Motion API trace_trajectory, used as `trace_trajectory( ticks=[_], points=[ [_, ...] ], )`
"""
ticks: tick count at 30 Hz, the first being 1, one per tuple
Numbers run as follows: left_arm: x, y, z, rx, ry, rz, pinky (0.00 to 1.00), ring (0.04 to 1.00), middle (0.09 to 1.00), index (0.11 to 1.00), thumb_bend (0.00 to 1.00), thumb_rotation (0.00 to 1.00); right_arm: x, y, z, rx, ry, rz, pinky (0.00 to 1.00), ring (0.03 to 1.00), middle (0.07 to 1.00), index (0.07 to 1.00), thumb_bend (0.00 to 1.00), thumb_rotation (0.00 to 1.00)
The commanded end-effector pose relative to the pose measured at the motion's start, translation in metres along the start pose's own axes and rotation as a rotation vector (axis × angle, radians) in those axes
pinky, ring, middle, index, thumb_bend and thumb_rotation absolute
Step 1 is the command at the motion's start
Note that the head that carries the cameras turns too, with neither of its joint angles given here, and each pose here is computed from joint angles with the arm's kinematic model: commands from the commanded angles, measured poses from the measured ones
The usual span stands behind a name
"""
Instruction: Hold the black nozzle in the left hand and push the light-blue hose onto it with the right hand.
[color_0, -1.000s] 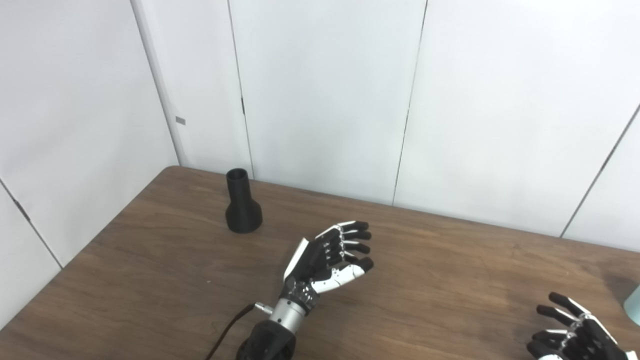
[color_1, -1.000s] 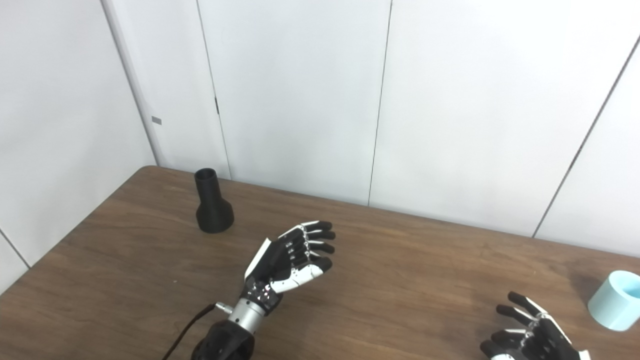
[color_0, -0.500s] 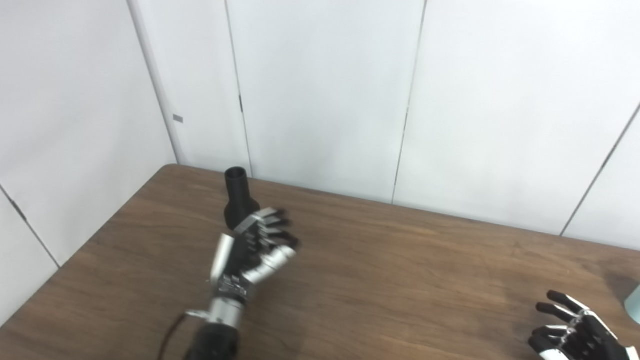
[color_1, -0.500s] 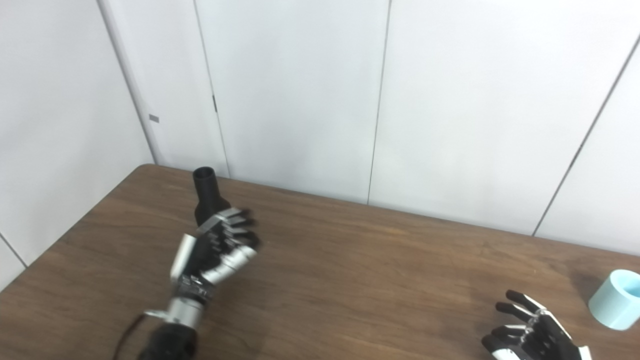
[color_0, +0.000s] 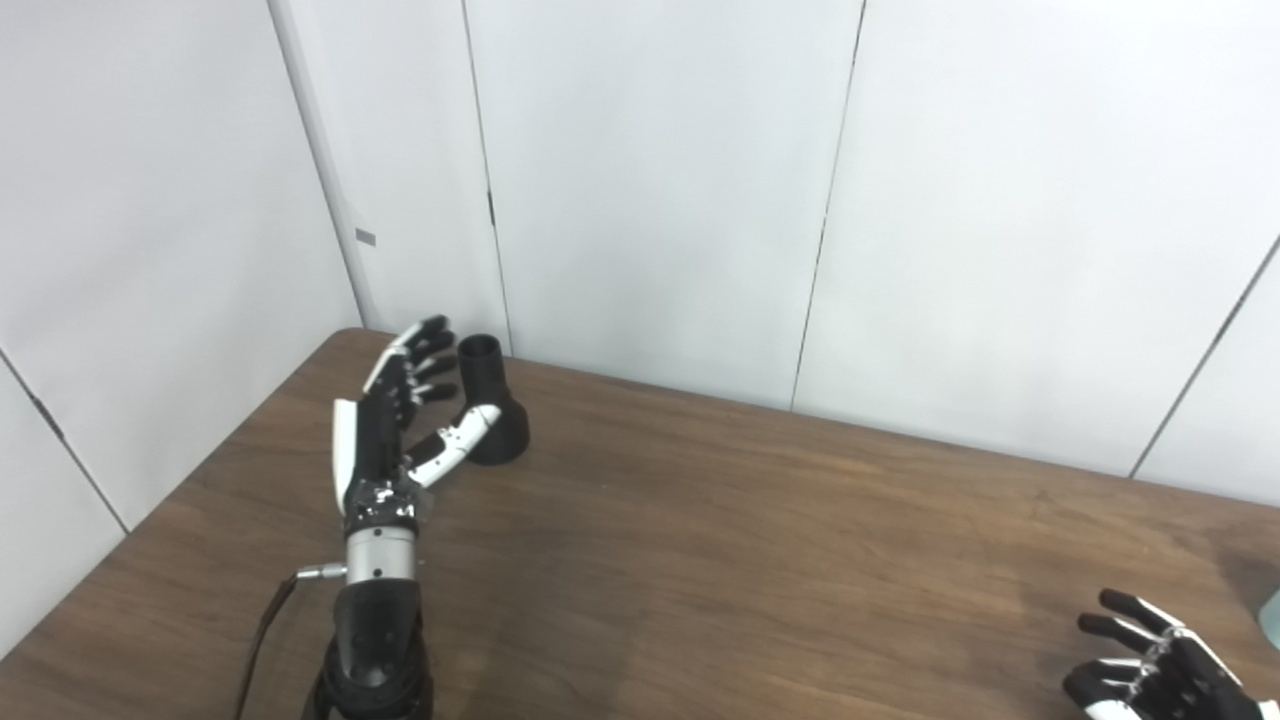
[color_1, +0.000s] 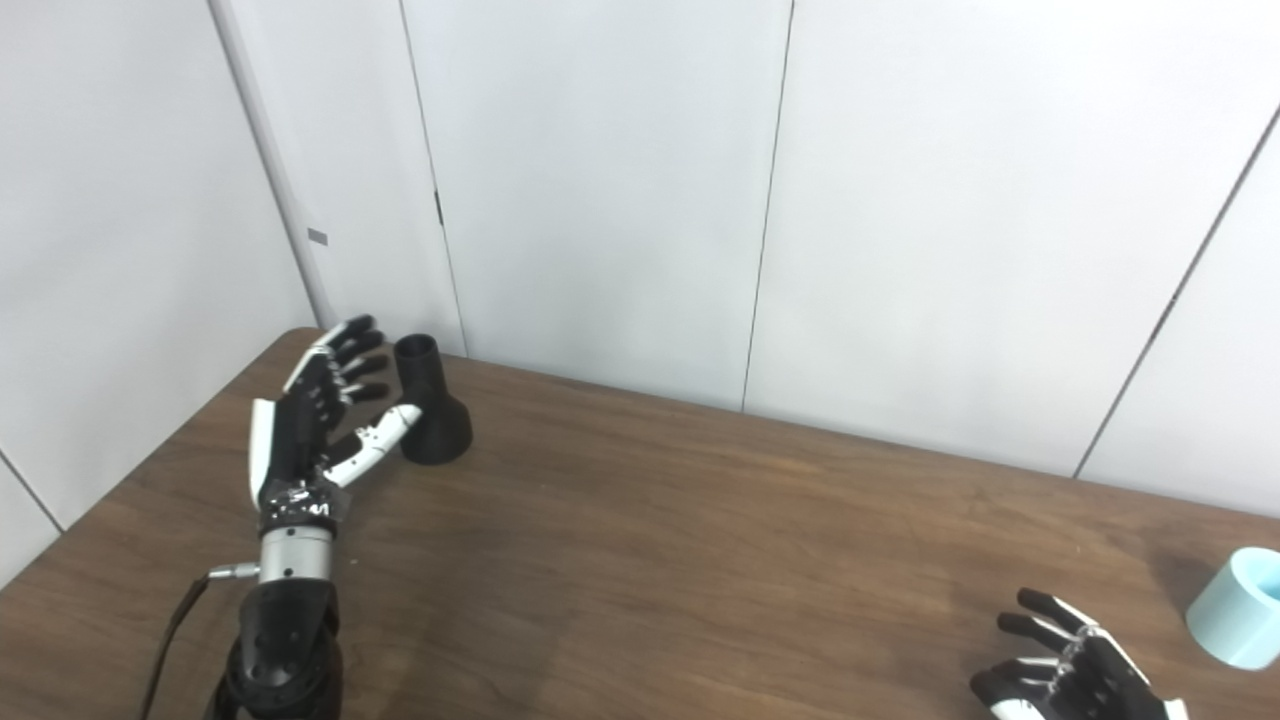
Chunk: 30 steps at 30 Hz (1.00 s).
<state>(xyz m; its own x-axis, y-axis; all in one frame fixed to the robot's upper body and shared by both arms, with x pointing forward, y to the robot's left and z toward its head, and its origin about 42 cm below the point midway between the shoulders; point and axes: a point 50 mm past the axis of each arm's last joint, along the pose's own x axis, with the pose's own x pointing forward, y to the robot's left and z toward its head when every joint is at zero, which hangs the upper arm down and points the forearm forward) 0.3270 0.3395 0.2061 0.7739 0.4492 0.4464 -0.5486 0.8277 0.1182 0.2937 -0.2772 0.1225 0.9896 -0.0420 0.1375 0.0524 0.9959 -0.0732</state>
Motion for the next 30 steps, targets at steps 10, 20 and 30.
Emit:
trace_trajectory(
  ticks=[10,20,30],
  points=[
    [0.049,0.015,0.022,0.184,-0.096,0.02,0.99,0.992,0.995,0.991,0.77,0.29,0.01,-0.004,0.013,0.017,-0.072,0.005,0.38,0.475,0.653,0.697,0.88,0.31],
    [0.073,0.015,0.024,0.279,-0.012,-0.164,1.0,1.0,1.0,1.0,0.96,0.36,0.009,-0.006,0.015,0.0,-0.072,0.005,0.38,0.471,0.656,0.695,0.87,0.33],
    [0.102,0.012,0.005,0.336,0.114,-0.252,1.0,1.0,1.0,1.0,0.97,0.3,0.006,-0.003,0.019,0.0,-0.079,0.007,0.39,0.471,0.651,0.7,0.86,0.31]
  ],
)
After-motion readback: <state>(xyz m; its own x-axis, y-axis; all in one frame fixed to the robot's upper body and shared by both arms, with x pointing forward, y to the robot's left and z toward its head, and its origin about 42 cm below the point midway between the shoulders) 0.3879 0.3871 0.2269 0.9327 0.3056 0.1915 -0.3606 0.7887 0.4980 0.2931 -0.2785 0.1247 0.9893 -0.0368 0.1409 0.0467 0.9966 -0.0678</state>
